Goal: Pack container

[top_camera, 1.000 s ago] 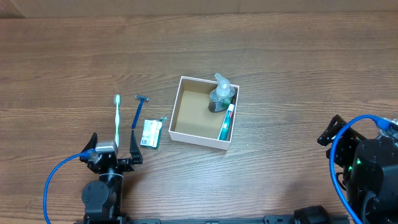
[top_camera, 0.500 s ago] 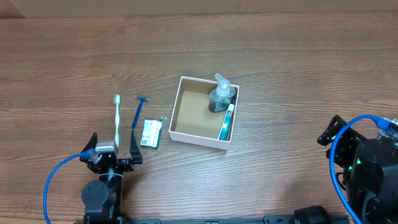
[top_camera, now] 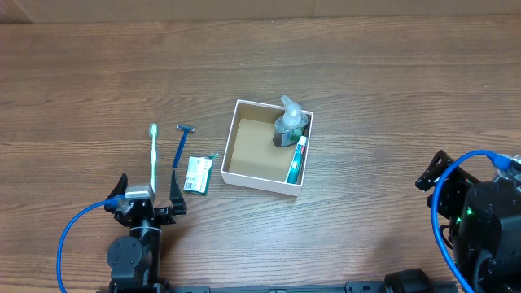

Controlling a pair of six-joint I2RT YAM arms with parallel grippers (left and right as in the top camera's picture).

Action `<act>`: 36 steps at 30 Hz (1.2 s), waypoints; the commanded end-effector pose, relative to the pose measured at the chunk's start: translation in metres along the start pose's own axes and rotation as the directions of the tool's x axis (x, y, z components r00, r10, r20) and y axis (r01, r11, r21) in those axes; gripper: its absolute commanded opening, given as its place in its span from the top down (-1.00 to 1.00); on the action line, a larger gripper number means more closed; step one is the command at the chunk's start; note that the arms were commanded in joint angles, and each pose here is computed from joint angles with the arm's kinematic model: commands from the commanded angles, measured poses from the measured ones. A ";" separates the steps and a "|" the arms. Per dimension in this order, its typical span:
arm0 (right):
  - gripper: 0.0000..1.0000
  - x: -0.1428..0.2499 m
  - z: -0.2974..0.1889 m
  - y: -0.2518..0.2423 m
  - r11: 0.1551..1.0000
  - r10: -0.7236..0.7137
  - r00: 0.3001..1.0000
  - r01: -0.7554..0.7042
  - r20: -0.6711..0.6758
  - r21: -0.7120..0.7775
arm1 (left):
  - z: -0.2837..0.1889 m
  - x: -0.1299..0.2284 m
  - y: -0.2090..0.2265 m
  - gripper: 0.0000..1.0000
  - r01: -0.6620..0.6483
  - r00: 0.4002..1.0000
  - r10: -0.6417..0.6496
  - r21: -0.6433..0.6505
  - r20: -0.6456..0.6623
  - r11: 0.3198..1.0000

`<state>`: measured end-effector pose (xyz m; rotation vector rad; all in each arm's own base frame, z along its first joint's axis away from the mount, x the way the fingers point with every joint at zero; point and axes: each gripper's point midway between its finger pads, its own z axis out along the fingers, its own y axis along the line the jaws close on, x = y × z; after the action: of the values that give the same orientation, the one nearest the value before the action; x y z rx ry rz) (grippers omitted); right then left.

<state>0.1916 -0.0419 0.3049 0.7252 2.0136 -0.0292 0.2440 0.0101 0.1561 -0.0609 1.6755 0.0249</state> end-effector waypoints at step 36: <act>-1.00 -0.007 -0.003 -0.001 1.000 0.015 1.000 -0.015 0.025 0.006 | -0.023 -0.039 -0.053 -1.00 0.227 0.974 -0.217 0.303 -0.066 0.926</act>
<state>0.1916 -0.0419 0.3049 0.7250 2.0141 -0.0290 0.2363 -0.0385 0.1595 -0.0066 1.7116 -0.3547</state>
